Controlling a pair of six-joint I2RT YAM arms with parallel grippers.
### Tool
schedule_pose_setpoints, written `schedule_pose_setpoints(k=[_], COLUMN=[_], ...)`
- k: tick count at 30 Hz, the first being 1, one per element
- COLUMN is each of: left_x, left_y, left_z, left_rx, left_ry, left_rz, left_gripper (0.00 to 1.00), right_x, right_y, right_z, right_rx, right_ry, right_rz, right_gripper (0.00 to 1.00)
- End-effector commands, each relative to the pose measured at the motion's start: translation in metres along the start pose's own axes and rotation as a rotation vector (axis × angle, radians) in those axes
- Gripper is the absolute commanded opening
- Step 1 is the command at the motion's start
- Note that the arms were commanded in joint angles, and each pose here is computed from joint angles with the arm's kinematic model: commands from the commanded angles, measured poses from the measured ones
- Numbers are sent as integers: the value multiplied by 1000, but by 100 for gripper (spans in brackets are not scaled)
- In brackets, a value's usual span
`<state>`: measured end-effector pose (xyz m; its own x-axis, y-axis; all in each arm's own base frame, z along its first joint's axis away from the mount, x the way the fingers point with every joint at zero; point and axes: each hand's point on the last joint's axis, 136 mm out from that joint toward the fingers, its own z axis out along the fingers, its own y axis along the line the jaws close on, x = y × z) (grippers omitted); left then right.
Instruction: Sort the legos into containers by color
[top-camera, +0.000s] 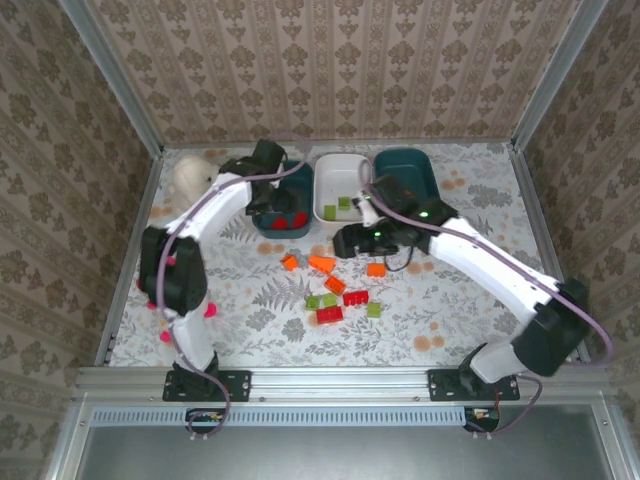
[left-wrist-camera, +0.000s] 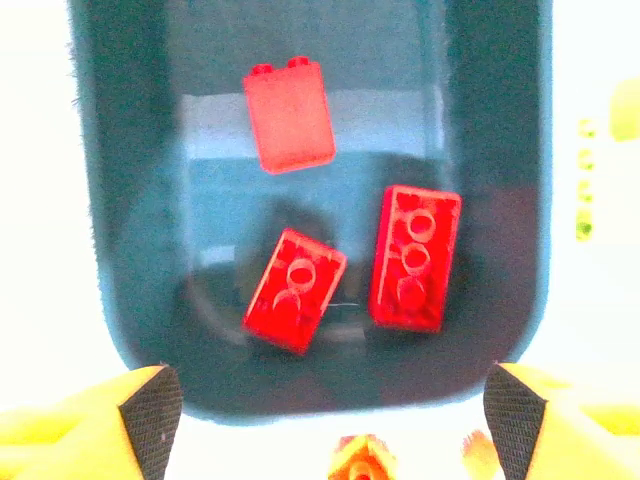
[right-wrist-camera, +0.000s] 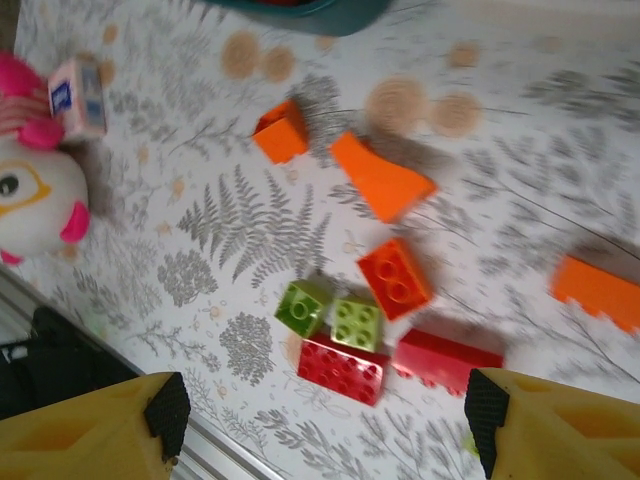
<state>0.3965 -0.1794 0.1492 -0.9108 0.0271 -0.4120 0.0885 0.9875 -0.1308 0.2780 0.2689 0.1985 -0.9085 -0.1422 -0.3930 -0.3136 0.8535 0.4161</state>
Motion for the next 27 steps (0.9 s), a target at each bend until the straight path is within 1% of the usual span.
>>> schedule_pose_setpoints(k=[1,4,6,8,11,15,18,20,23,27], left_x=[21,59,91,118,155,194,213,220,224,227], left_y=[13,36,52,64,80,95,101,103,104,103], left_z=[-38,-57,-67,-78,-91,-104,-109,-112,-119,-125], left_rx=[44,56,70,80,90,102,103,104,101,97], left_ry=[-49,-63,-64,-81,-124,-170,-174,-175,-177,-164], left_rz=[-178,-297,-377,-433,-509,-588,-625,-629,-609,-585], left_gripper=[83,83,83,85,87,88,88,88,88,88], right_x=[-4,-10,-15,-16,-14,-9,-5,-4,-7,-12], right_y=[17,35,45,50,49,44,43,43,47,40], right_z=[36,67,87,106,133,162,178,188,197,207], right_rx=[40,62,90,124,194,262,287,303,323,380], right_ry=[53,92,106,124,159,190,203,202,184,184], right_rz=[-121,-175,-212,-243,-279,-328,-353,-369,-406,-422], right_gripper=[75,74,73,74,74,74,75,74,74,73])
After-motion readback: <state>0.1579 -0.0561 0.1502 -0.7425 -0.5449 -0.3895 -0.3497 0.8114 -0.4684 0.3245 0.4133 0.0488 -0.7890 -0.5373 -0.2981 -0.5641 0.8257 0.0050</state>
